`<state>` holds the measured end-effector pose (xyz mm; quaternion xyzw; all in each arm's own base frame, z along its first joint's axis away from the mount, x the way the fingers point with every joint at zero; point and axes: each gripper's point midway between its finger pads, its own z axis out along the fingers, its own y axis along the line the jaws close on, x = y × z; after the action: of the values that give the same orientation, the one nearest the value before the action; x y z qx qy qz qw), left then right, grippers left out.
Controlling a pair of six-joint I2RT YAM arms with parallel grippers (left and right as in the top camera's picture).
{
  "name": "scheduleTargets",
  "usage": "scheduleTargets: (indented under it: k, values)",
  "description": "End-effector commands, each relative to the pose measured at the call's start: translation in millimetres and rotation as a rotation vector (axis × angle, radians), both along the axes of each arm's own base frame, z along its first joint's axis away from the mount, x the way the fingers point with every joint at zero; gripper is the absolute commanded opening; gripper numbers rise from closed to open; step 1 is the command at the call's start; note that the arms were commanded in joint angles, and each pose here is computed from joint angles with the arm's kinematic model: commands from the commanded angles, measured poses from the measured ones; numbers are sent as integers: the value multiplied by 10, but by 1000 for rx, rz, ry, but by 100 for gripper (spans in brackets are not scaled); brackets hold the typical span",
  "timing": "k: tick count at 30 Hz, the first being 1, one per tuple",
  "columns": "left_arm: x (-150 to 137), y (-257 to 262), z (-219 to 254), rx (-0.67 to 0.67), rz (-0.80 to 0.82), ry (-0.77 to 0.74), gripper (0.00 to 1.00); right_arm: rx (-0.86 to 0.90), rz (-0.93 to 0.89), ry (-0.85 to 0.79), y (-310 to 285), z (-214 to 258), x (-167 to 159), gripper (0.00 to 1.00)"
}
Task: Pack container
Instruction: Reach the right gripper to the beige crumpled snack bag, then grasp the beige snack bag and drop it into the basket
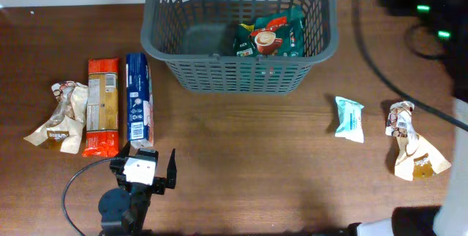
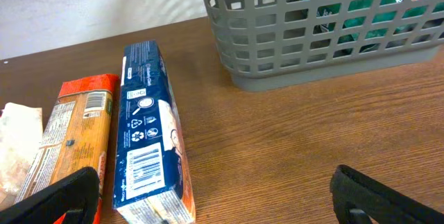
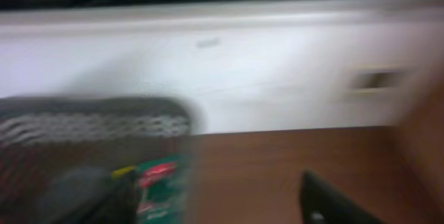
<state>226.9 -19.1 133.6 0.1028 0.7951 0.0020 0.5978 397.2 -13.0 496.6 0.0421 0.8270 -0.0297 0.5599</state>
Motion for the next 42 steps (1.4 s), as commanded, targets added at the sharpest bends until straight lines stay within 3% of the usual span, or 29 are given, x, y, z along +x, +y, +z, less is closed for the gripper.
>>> scheduleTargets:
  k: [1, 6, 8, 12, 16, 21, 25, 26, 27, 29, 30, 31, 37, 40, 42]
  values:
    - [1, 20, -12, -1, 10, 0, 99, -50, -253, 144, -935, -494, -61, 80]
    - [1, 20, -12, -1, 10, 0, 99, 63, -323, 480, -1628, -2055, -81, 82]
    - [1, 20, -11, -1, 10, 0, 99, 2, -223, 750, -1710, -3043, -325, 83]
    - [1, 20, -12, -1, 10, 0, 99, -51, -100, 1008, -1699, -3939, -756, 80]
    - [1, 20, -12, -1, 10, 0, 99, -174, -211, 1131, -1948, -4288, -1001, 82]
    - [1, 20, -11, -1, 10, 0, 99, -184, -218, 1186, -1991, -4678, -1035, 82]
    - [1, 20, -11, -1, 10, 0, 99, -141, -227, 1248, -1964, -4993, -1081, 68]
    - [1, 20, -12, -1, 10, 0, 99, -130, -236, 1254, -1959, -5031, -1091, 67]
    - [1, 20, -11, -1, 10, 0, 99, -120, -238, 1265, -1948, -5079, -1104, 60]
    - [1, 20, -12, -1, 10, 0, 99, -86, -273, 1258, -1936, -5129, -1099, 34]
    - [1, 20, -12, -1, 10, 0, 99, -53, -285, 1236, -1909, -5142, -1064, 8]
    - [1, 20, -12, -1, 10, 0, 99, -22, -281, 1215, -1872, -5146, -1020, 4]
    - [1, 20, -11, -1, 10, 0, 99, 194, -311, 1005, -1781, -4699, -441, 3]
    - [1, 20, -12, -1, 10, 0, 99, 365, -283, 793, -1690, -3825, 90, 4]
    - [1, 20, -12, -1, 10, 0, 99, 500, -134, 572, -1445, -2818, 491, 4]
